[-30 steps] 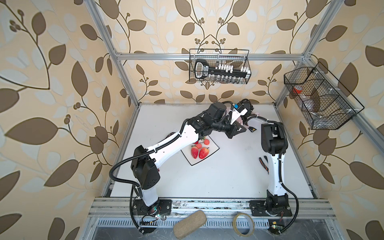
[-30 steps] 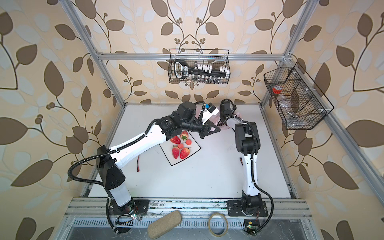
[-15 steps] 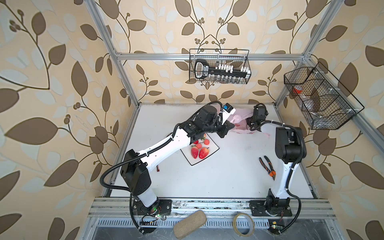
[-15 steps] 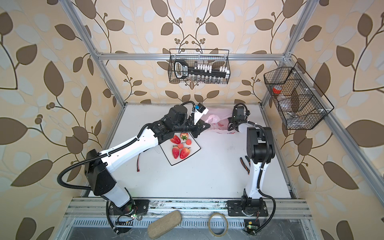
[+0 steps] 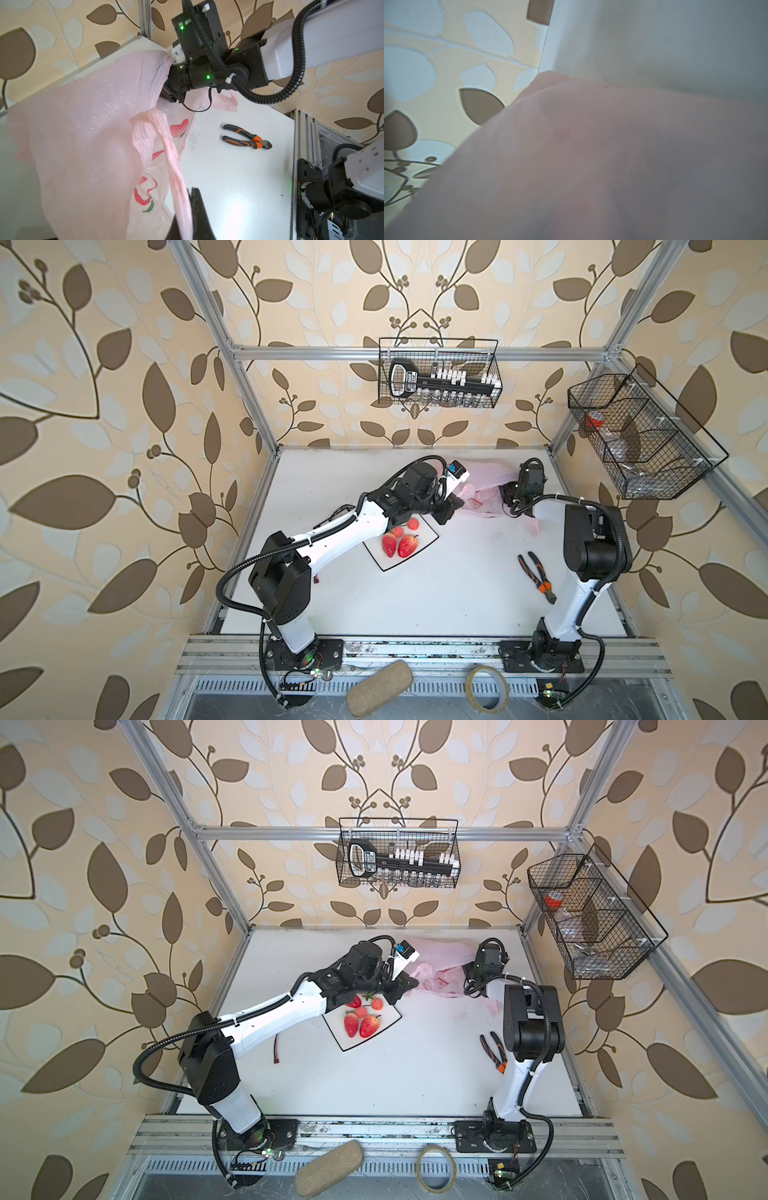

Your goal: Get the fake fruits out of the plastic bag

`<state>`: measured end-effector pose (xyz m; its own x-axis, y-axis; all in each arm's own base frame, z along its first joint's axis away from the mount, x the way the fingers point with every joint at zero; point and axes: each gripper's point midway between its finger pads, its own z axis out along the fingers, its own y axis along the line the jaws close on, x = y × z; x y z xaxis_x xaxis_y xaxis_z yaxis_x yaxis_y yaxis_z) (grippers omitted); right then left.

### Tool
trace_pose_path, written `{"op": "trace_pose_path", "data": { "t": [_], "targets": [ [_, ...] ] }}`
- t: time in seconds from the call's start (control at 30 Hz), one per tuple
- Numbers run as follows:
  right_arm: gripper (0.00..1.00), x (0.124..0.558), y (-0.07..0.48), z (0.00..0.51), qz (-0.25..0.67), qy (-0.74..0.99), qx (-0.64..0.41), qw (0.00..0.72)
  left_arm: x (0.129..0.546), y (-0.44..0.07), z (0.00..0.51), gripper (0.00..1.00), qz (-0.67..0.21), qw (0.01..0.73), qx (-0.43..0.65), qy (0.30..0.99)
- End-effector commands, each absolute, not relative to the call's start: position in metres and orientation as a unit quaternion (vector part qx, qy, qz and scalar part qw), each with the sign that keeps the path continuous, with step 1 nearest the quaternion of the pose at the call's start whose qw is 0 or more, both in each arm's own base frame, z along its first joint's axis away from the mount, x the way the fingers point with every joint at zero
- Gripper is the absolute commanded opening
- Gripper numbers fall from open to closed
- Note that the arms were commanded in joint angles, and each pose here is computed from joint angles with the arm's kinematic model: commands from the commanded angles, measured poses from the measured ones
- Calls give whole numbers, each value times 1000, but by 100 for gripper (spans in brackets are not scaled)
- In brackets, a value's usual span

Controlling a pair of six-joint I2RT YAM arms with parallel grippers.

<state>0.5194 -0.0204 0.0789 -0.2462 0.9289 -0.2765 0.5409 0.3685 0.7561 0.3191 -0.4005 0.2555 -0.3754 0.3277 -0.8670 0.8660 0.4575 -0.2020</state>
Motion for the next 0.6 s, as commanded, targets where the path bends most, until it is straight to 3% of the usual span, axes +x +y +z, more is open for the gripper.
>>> {"op": "trace_pose_path", "data": {
  "t": [0.0,0.03,0.07,0.1,0.23,0.37,0.57],
  "targets": [
    [46,520,-16,85,281,742,489,362,307,-400,283,46,-364,406,403,735],
    [46,520,-15,83,281,743,490,359,305,-398,291,62,-368,412,399,732],
    [47,520,-15,82,282,743,490,358,302,-395,303,87,-375,421,392,727],
    [47,520,-13,81,283,744,488,357,300,-392,316,99,-384,433,383,720],
    [47,521,-7,80,289,748,482,353,295,-375,368,99,-436,459,342,694],
    [48,522,1,76,300,750,477,347,331,-351,386,99,-464,450,225,729],
    [48,522,21,74,318,758,460,335,420,-319,308,99,-412,299,-30,860]
  ]
}}
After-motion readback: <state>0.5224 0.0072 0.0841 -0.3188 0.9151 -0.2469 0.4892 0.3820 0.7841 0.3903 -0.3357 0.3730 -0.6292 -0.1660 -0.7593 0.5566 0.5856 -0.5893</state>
